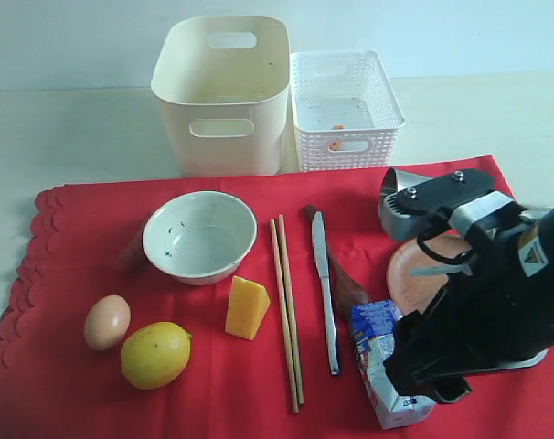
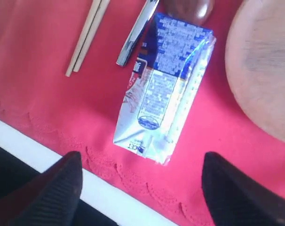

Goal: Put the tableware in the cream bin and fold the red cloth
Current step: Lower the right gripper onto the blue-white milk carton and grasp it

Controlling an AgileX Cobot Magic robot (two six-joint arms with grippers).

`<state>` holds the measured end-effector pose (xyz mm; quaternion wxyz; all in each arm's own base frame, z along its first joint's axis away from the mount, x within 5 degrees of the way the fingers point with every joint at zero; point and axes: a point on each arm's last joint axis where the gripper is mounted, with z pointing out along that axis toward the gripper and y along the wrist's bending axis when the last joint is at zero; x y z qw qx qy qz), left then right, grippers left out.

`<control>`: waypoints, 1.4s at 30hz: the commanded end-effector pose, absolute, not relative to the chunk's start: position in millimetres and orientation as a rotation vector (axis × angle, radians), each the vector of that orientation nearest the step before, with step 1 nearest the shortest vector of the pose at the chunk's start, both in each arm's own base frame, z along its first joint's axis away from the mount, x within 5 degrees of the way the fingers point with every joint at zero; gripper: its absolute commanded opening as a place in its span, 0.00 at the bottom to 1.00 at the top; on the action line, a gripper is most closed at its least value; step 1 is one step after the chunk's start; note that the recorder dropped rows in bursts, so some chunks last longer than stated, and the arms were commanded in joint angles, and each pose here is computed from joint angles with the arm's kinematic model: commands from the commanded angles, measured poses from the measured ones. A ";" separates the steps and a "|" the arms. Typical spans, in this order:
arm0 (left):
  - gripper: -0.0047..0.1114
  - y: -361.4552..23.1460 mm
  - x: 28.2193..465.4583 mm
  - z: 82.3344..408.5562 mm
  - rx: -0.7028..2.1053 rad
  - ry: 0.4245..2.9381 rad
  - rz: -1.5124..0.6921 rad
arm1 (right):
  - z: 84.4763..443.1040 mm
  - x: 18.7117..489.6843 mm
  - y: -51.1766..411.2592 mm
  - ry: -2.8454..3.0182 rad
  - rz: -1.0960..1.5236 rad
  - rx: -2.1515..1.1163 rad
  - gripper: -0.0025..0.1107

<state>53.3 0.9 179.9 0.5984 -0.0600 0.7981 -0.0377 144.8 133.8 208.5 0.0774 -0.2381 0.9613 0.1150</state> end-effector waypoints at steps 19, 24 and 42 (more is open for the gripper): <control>0.04 0.7 53.1 180.7 -0.133 1.840 -0.090 | 139.2 172.2 161.3 3.016 0.265 -0.519 0.69; 0.04 0.7 53.1 180.7 -0.133 1.840 -0.090 | 129.1 175.3 164.5 3.022 0.252 -0.478 0.69; 0.04 0.7 53.1 180.7 -0.133 1.840 -0.090 | 126.1 172.4 162.5 3.075 0.221 -0.450 0.02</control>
